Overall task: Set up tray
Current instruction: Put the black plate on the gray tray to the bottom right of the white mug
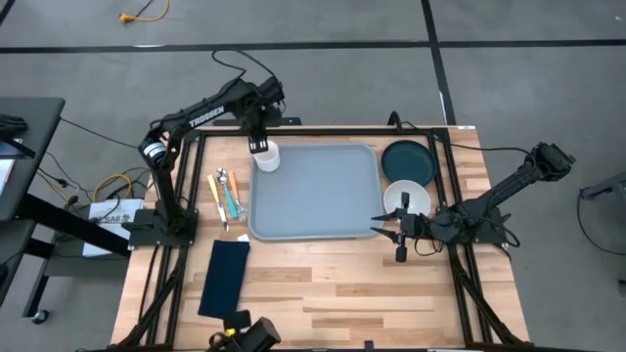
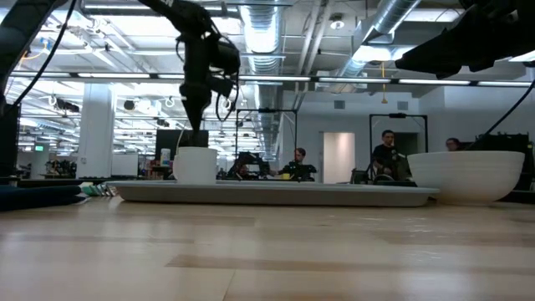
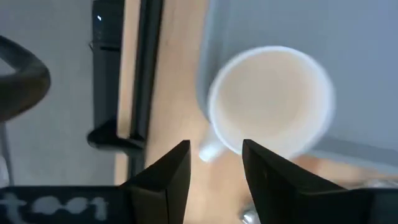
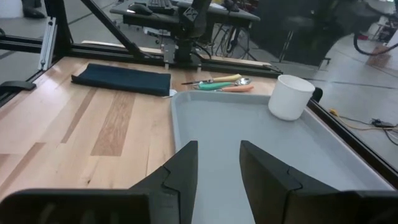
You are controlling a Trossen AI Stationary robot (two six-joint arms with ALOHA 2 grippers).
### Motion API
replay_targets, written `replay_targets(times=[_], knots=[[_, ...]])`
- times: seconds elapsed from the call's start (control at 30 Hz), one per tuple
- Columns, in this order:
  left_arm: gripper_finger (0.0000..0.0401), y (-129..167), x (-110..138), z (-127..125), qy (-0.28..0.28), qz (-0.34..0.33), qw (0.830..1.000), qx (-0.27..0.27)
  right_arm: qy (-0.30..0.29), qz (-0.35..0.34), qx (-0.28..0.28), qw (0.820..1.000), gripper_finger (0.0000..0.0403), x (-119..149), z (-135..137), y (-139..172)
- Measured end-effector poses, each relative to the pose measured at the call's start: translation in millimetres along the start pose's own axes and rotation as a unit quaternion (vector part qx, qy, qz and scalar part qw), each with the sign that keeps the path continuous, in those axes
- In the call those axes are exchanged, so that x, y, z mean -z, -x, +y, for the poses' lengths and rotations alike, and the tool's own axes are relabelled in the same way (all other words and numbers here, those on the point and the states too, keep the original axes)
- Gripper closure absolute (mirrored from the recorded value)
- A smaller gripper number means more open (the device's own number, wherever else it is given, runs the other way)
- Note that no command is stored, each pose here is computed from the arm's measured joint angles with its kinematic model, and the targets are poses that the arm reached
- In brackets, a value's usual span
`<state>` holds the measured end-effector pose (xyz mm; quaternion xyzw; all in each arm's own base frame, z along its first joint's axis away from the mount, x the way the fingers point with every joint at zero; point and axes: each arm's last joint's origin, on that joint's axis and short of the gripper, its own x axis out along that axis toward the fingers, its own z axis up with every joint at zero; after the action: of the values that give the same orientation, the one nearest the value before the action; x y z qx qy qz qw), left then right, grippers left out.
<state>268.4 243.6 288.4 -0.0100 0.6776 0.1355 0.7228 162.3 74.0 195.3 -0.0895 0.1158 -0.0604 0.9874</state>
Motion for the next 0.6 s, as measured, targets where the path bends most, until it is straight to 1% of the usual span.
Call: replay_targets(times=[0.07,0.13,0.17,0.2,0.27,0.3,0.33,0.37,0.47,0.57,0.6], knots=[[0.0266,17,0,-7,0.017,-0.001,0.999,0.035,0.000,0.000,0.000,1.000,0.0290,0,0,0],[0.0266,35,-1,-17,0.050,-0.020,0.992,0.114,0.000,0.000,0.000,1.000,0.0290,0,0,0],[0.0266,44,-2,-23,0.063,-0.035,0.983,0.169,0.000,0.000,0.000,1.000,0.0290,0,0,0],[0.0266,52,-2,-30,0.070,-0.054,0.969,0.230,0.000,0.000,0.000,1.000,0.0290,0,0,0],[0.0266,68,-4,-47,0.062,-0.106,0.929,0.349,-0.003,0.000,0.000,1.000,0.0290,0,0,0],[0.0266,77,-4,-58,0.043,-0.134,0.908,0.394,-0.010,0.000,0.000,1.000,0.0290,0,0,0],[0.0266,86,-3,-69,0.014,-0.157,0.890,0.427,-0.016,0.000,0.000,1.000,0.0290,0,0,0],[0.0266,95,-2,-82,-0.020,-0.174,0.878,0.446,-0.024,0.000,0.000,1.000,0.0290,0,0,0],[0.0266,114,6,-119,-0.123,-0.218,0.846,0.471,-0.043,0.007,0.000,0.999,0.0290,2,1,-2],[0.0266,126,15,-157,-0.204,-0.257,0.801,0.501,-0.040,0.021,0.000,0.999,0.0290,7,4,-6],[0.0266,127,18,-170,-0.226,-0.266,0.789,0.505,-0.035,0.027,0.001,0.999,0.0290,9,6,-7]])
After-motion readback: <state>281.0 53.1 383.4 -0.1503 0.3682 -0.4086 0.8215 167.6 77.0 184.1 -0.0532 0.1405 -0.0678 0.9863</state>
